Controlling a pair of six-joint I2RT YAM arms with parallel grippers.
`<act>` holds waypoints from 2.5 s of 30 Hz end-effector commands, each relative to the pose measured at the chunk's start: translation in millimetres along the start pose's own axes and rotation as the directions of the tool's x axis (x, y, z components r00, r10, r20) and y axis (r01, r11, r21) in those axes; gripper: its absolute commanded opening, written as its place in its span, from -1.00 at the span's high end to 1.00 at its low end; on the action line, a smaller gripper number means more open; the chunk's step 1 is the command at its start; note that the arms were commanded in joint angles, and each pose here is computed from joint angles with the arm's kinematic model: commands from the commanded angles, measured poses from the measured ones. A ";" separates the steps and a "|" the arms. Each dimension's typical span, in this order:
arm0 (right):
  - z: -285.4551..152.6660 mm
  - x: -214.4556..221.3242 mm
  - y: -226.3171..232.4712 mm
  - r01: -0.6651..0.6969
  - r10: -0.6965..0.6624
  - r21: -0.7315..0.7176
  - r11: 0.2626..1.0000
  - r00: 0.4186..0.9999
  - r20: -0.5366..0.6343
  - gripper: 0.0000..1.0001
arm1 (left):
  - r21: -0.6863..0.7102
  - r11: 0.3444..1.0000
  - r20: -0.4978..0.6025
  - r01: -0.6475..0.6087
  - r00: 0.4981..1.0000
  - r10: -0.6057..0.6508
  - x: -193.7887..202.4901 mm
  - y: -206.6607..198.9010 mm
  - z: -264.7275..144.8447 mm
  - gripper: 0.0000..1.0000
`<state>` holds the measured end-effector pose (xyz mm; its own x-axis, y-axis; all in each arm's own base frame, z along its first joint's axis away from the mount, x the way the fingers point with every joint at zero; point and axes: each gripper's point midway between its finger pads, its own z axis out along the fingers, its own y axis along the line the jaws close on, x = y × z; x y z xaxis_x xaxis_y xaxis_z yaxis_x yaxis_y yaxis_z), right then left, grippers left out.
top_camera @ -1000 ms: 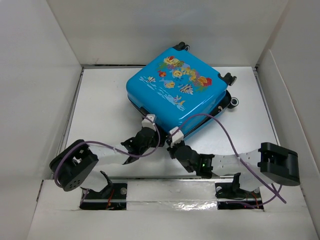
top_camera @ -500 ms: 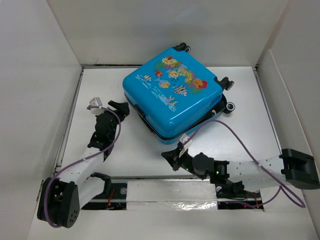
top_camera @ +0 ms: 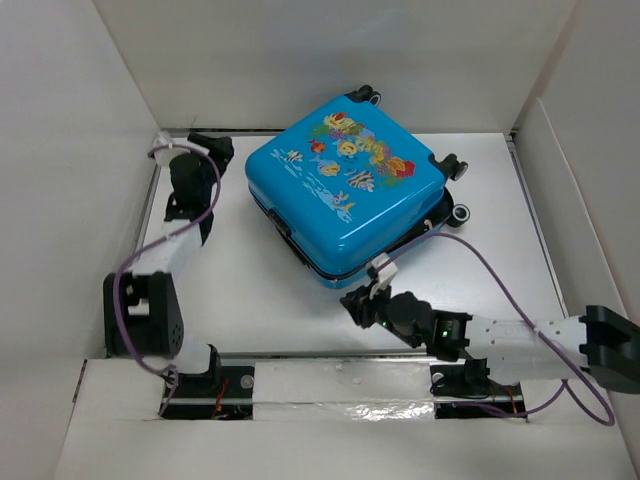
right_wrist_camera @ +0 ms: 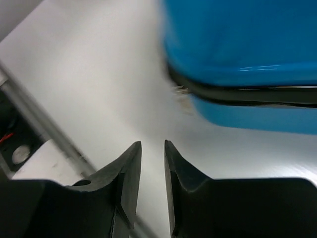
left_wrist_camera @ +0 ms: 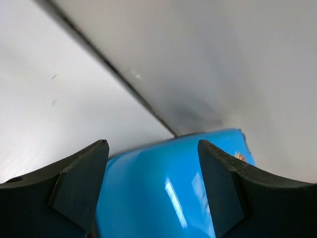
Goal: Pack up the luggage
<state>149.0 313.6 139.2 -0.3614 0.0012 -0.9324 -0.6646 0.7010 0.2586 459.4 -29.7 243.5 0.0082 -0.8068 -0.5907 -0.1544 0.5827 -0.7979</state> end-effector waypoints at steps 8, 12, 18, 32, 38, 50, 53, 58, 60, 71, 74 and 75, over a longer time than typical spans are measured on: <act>-45.4 -53.4 -188.0 -0.248 0.156 0.488 0.837 0.963 0.221 0.63 | 0.136 0.983 -0.318 -0.124 0.934 0.162 28.0 -41.9 127.2 -0.39; -58.4 -83.6 -244.9 -0.257 0.111 0.562 0.786 0.954 0.280 0.60 | 0.208 0.965 -0.405 -0.160 0.884 0.234 44.5 -50.8 158.8 -0.39; -52.6 -93.8 -311.6 -0.297 0.163 0.581 0.758 0.948 0.272 0.45 | 0.348 0.926 -0.511 -0.146 0.799 0.318 94.9 -59.6 181.2 -0.38; 32.9 -126.0 -321.3 -0.213 0.165 0.341 0.916 0.972 0.165 0.30 | 0.410 0.906 -0.447 0.101 0.889 0.104 119.1 -41.3 81.1 -0.26; 77.5 -149.4 -306.9 -0.117 0.098 0.208 0.971 0.990 0.099 0.32 | 0.376 0.916 -0.403 0.138 0.915 0.028 124.0 -12.7 13.4 -0.20; 105.3 -173.6 -304.8 -0.125 0.118 0.157 0.980 0.992 0.055 0.06 | 0.292 0.955 -0.257 0.044 0.966 0.034 87.2 18.4 -52.9 -0.34; 85.6 -160.7 -310.9 -0.183 0.168 0.218 0.959 0.982 0.087 0.05 | 0.333 0.942 -0.162 0.044 0.987 0.012 50.0 -7.6 -60.3 -0.39; 28.6 -139.0 -310.8 -0.226 0.180 0.341 0.912 0.970 0.161 0.09 | 0.388 0.921 0.082 0.027 0.995 -0.064 -33.6 -64.4 -93.7 -0.46; 4.5 -131.2 -319.8 -0.244 0.179 0.418 0.875 0.966 0.188 0.20 | 0.415 0.910 0.104 0.008 0.993 -0.057 -41.4 -83.5 -108.7 -0.47; -89.2 -69.1 -226.6 -0.166 0.061 0.315 0.935 0.947 0.316 0.91 | 0.702 0.707 -0.130 -0.087 0.960 0.248 79.1 -155.1 -201.6 1.00; -87.6 -35.5 -213.5 -0.181 0.108 0.270 0.946 0.959 0.262 0.43 | 0.767 0.630 -0.138 -0.122 0.927 0.348 114.8 -172.1 -238.4 1.00; -89.1 -40.0 -207.4 -0.162 0.091 0.245 0.956 0.956 0.277 0.32 | 0.763 0.631 -0.152 -0.140 0.910 0.386 126.8 -168.3 -244.8 1.00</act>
<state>257.6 89.8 154.4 -0.1816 0.2763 -0.9438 -0.3431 0.8816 0.3241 266.4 -234.3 340.0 -0.2324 -0.6294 -0.7415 0.5990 0.5080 -0.6190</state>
